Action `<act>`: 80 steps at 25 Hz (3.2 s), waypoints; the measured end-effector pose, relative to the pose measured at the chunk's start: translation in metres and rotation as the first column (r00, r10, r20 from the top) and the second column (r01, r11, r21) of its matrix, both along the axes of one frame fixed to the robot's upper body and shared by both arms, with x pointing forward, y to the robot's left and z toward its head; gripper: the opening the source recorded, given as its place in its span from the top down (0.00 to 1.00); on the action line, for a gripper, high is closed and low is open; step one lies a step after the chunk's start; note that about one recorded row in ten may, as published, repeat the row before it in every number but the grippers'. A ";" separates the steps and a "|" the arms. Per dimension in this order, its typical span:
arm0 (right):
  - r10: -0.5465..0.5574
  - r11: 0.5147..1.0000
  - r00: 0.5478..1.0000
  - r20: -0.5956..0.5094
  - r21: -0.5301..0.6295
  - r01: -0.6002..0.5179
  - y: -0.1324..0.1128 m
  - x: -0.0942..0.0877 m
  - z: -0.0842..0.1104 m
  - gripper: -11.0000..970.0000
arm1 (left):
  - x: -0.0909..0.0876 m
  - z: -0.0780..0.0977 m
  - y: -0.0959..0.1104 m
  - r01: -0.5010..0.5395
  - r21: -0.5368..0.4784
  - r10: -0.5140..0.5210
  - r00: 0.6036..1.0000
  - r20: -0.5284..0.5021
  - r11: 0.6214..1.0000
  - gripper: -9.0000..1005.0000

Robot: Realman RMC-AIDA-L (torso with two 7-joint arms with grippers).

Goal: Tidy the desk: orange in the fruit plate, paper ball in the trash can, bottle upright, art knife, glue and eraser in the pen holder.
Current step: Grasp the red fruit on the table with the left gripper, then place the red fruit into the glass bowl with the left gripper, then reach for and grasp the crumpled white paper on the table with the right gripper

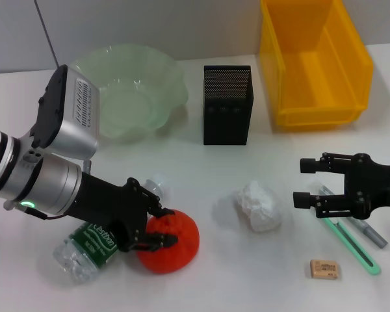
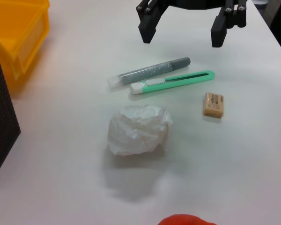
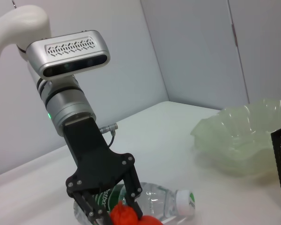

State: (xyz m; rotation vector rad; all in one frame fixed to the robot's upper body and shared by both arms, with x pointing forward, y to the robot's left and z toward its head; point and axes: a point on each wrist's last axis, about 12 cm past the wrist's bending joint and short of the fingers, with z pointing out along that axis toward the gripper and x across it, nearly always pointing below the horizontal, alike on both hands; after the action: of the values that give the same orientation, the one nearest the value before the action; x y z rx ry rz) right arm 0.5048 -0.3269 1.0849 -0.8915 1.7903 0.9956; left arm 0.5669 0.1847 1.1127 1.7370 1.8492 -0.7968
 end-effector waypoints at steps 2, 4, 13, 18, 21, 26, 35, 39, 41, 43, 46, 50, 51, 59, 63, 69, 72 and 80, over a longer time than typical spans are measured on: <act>0.000 1.000 1.000 0.000 0.000 0.000 0.000 0.000 0.000 0.16 | 0.000 0.000 0.000 0.000 -0.004 0.000 1.000 0.000 1.000 0.50; 0.000 1.000 1.000 -0.001 0.001 0.000 0.000 0.000 0.000 0.16 | 0.000 0.001 0.000 0.001 -0.006 -0.001 1.000 0.000 1.000 0.54; -0.001 1.000 1.000 -0.001 0.001 0.001 0.000 0.000 0.000 0.17 | 0.001 0.008 0.000 -0.006 -0.065 0.005 1.000 -0.006 0.998 0.74; -0.002 1.000 1.000 0.000 0.002 0.002 0.000 0.000 0.000 0.17 | 0.006 0.036 0.007 -0.050 -0.279 0.052 0.999 0.000 0.959 0.84; -0.003 1.000 1.000 0.001 0.003 0.003 0.000 0.001 0.001 0.17 | 0.017 0.053 0.019 -0.144 -0.449 0.167 0.986 0.012 0.882 0.87; 0.000 1.000 1.000 0.006 0.002 0.000 0.001 0.003 0.002 0.18 | 0.040 0.050 0.042 -0.370 -0.622 0.452 0.892 -0.029 0.690 0.90; 0.003 1.000 1.000 0.009 0.001 -0.003 0.002 0.004 0.002 0.18 | 0.069 0.025 0.042 -0.565 -0.584 0.690 0.724 -0.011 0.583 0.93; 0.002 1.000 1.000 0.008 0.000 -0.002 0.002 0.005 0.002 0.19 | 0.076 0.022 0.034 -0.590 -0.556 0.718 0.696 0.018 0.586 0.93; 0.001 1.000 1.000 0.007 0.001 -0.001 0.002 0.005 0.002 0.19 | 0.079 0.020 0.031 -0.600 -0.542 0.729 0.683 0.035 0.588 0.93; 0.001 1.000 1.000 0.006 0.000 -0.001 0.002 0.005 0.002 0.19 | 0.081 0.017 0.030 -0.617 -0.525 0.745 0.665 0.052 0.587 0.92; -0.001 1.000 1.000 0.006 0.000 0.001 0.002 0.005 0.001 0.19 | 0.084 0.011 0.026 -0.636 -0.486 0.759 0.644 0.094 0.599 0.91; -0.003 1.000 1.000 0.005 -0.001 0.003 0.002 0.005 0.001 0.19 | 0.087 0.005 0.022 -0.663 -0.438 0.776 0.613 0.148 0.607 0.89; -0.003 1.000 1.000 0.004 -0.002 0.003 0.002 0.005 0.001 0.19 | 0.088 0.003 0.021 -0.669 -0.428 0.780 0.606 0.159 0.607 0.89; -0.001 1.000 1.000 0.006 -0.003 0.001 0.003 0.006 0.001 0.20 | 0.088 -0.003 0.019 -0.691 -0.402 0.790 0.591 0.163 0.601 0.86; 0.001 1.000 1.000 0.007 -0.002 -0.001 0.004 0.007 0.002 0.20 | 0.086 -0.006 0.020 -0.699 -0.396 0.794 0.587 0.157 0.595 0.84; 0.002 1.000 1.000 0.009 -0.002 -0.002 0.004 0.007 0.002 0.21 | 0.085 -0.009 0.022 -0.708 -0.387 0.799 0.582 0.153 0.590 0.82; 0.002 1.000 1.000 0.009 -0.003 -0.002 0.004 0.007 0.002 0.21 | 0.085 -0.010 0.022 -0.710 -0.385 0.799 0.582 0.151 0.590 0.74; 0.002 1.000 1.000 0.009 -0.002 -0.002 0.004 0.007 0.002 0.22 | 0.085 -0.010 0.022 -0.711 -0.385 0.800 0.581 0.150 0.589 0.48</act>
State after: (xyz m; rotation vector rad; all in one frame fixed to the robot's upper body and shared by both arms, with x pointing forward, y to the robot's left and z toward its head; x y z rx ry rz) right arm 0.5121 -0.3229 1.0872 -0.8985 1.7834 0.9892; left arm 0.6519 0.2069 1.1025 0.6618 1.8776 -0.3587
